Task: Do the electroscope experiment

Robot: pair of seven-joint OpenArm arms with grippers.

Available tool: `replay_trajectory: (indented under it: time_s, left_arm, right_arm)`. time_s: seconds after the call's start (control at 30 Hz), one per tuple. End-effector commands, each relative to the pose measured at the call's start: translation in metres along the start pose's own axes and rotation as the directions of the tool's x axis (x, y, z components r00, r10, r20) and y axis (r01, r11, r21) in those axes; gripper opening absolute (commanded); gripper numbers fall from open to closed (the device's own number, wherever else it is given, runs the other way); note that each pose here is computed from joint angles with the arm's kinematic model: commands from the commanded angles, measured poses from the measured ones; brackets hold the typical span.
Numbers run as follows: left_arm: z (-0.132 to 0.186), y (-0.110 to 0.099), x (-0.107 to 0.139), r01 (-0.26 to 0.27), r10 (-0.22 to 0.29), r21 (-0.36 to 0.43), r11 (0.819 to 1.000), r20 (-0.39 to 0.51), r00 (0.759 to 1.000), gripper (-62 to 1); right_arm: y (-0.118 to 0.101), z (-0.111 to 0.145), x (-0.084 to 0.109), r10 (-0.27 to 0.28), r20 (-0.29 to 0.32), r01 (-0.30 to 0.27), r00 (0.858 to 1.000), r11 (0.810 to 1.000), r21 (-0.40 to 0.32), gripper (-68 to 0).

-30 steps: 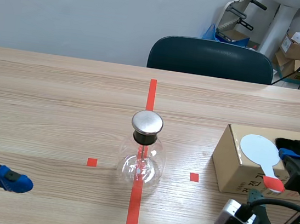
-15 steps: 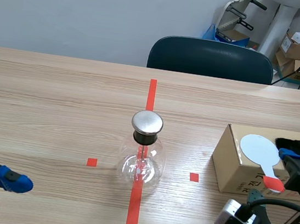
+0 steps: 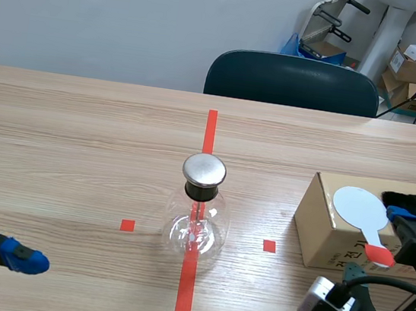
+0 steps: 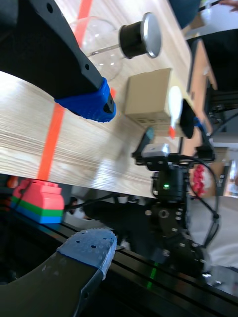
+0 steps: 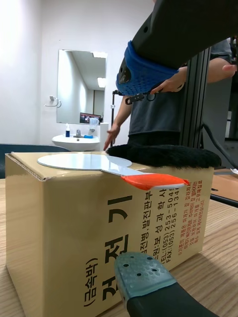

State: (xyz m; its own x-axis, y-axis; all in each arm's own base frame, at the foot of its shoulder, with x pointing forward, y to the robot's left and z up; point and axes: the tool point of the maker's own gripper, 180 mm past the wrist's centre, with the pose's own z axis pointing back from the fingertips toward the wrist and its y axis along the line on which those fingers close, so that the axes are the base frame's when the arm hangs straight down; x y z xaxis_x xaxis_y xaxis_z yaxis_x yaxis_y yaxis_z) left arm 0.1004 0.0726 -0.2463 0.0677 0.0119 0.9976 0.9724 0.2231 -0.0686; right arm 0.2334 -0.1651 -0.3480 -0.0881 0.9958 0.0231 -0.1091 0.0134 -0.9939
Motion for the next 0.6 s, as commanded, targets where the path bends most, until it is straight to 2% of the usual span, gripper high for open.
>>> replay_trajectory:
  time_s: [0.0, 0.57]
  left_arm:
    - [-0.0046, -0.0013, 0.0068, -0.004, 0.004, -0.002, 1.000, 0.030, 1.000, -14.0]
    - [-0.0046, -0.0020, 0.0121, -0.011, 0.012, -0.006, 1.000, 0.059, 0.998, -14.0]
  right_arm:
    - [-0.0091, -0.0037, -0.0063, 0.018, -0.005, -0.019, 1.000, 0.999, -0.031, 0.4]
    - [-0.0091, -0.0037, -0.0062, 0.018, -0.005, -0.019, 1.000, 0.999, -0.031, 0.4]
